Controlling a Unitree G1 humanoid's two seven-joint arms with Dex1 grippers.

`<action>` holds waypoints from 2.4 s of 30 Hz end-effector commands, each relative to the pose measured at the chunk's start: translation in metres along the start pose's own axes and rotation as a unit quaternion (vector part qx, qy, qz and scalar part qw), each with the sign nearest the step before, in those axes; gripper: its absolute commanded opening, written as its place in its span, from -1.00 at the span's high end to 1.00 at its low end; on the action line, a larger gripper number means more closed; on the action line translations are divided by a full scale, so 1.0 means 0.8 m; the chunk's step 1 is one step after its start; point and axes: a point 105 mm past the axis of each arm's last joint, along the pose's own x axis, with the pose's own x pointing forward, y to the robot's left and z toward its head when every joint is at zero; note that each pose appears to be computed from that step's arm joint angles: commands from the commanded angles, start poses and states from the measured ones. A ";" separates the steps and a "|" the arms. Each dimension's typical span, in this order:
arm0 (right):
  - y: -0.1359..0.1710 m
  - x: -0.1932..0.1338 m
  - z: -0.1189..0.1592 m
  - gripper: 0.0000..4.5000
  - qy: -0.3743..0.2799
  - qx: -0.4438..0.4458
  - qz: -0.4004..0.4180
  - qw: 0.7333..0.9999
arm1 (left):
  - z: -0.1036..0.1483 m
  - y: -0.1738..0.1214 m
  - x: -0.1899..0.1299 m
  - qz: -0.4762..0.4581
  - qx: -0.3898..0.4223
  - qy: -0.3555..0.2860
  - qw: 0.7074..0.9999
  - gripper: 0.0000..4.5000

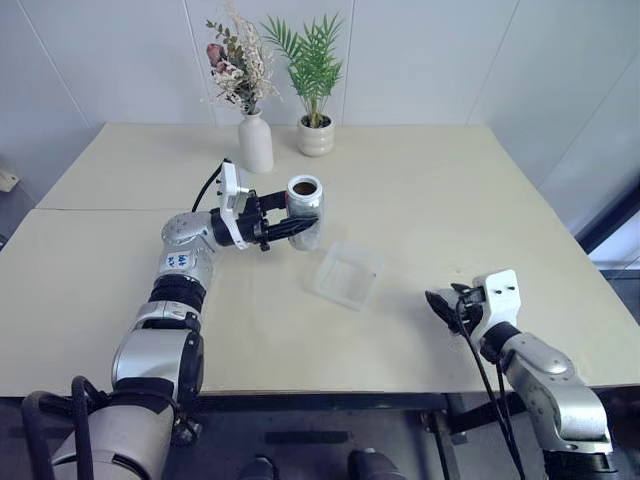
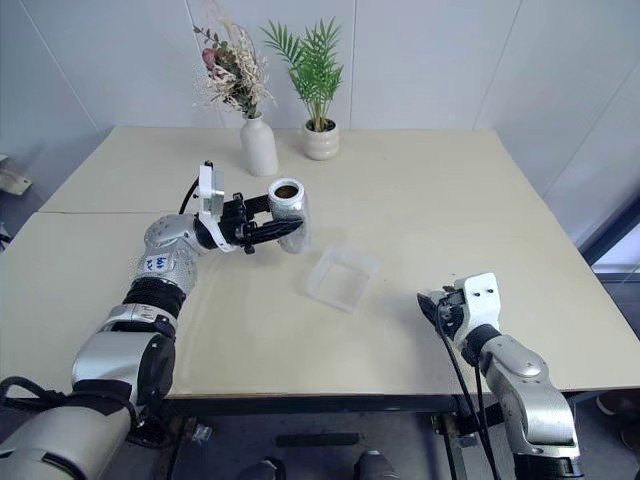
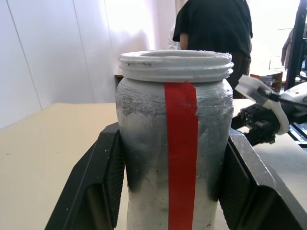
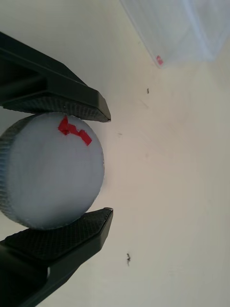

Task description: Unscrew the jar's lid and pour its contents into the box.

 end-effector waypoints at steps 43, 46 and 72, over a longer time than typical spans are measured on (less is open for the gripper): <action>0.066 -0.140 0.142 -0.99 -0.178 -0.118 0.240 0.947 | -0.015 0.004 0.080 -0.148 0.544 0.302 0.769 -0.01; 0.064 -0.141 0.144 -0.99 -0.177 -0.120 0.238 0.947 | -0.017 0.009 0.084 -0.161 0.624 0.306 0.701 -0.01; 0.051 -0.139 0.143 -0.99 -0.157 -0.119 0.251 0.948 | 0.003 -0.003 0.123 -0.252 0.867 0.110 0.416 -0.01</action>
